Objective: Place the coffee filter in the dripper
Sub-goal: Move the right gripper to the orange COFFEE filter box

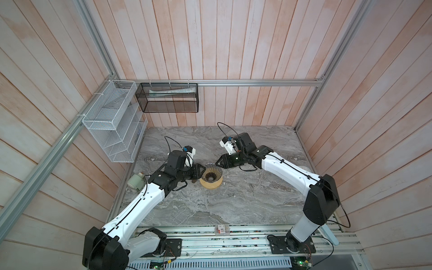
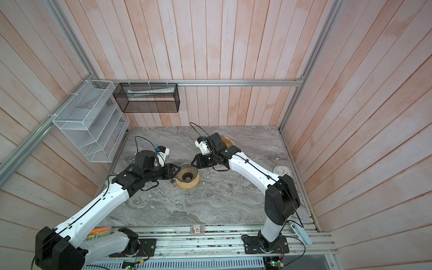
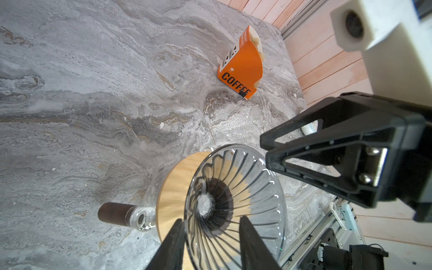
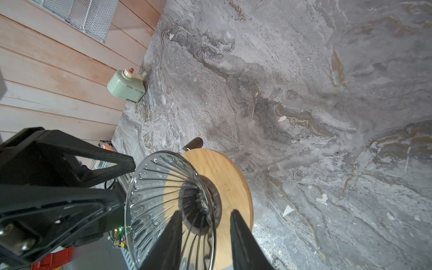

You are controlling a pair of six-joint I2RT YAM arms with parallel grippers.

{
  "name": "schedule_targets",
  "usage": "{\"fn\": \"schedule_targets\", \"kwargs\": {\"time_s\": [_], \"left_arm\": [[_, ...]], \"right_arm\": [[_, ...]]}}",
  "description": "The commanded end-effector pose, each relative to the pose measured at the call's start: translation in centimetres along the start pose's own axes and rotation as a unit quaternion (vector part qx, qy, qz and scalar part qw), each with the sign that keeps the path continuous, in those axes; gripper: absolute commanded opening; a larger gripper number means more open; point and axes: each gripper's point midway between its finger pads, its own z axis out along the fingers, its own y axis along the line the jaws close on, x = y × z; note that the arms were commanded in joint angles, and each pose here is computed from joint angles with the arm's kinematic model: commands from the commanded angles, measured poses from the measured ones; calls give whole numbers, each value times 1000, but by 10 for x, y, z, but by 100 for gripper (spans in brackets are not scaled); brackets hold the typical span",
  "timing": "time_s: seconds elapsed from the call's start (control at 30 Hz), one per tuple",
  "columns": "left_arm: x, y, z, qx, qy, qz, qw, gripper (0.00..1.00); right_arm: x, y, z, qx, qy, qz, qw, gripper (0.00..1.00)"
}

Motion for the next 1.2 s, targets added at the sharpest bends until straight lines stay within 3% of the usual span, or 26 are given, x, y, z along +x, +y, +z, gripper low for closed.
{"fn": "schedule_targets", "kwargs": {"time_s": [0.0,0.17,0.37,0.7,0.9,1.17], "left_arm": [[-15,-6,-13,-6,-26,15,1000,42],[-25,-3,-24,-25,-50,17,998,43],[-33,-10,-30,-19,-52,12,998,42],[-41,-6,-32,7,-62,-23,998,42],[-42,3,-25,9,-61,-38,997,42],[-41,12,-10,16,-57,-54,997,41]], "right_arm": [[-10,11,-19,1,-19,-14,1000,37],[-16,7,-35,-4,-43,-17,999,36],[-23,-29,-64,26,-90,3,996,34],[-3,-156,-109,155,-179,36,971,23],[4,-203,-112,195,-200,29,960,20],[-7,-241,-95,182,-201,33,962,18]]}}
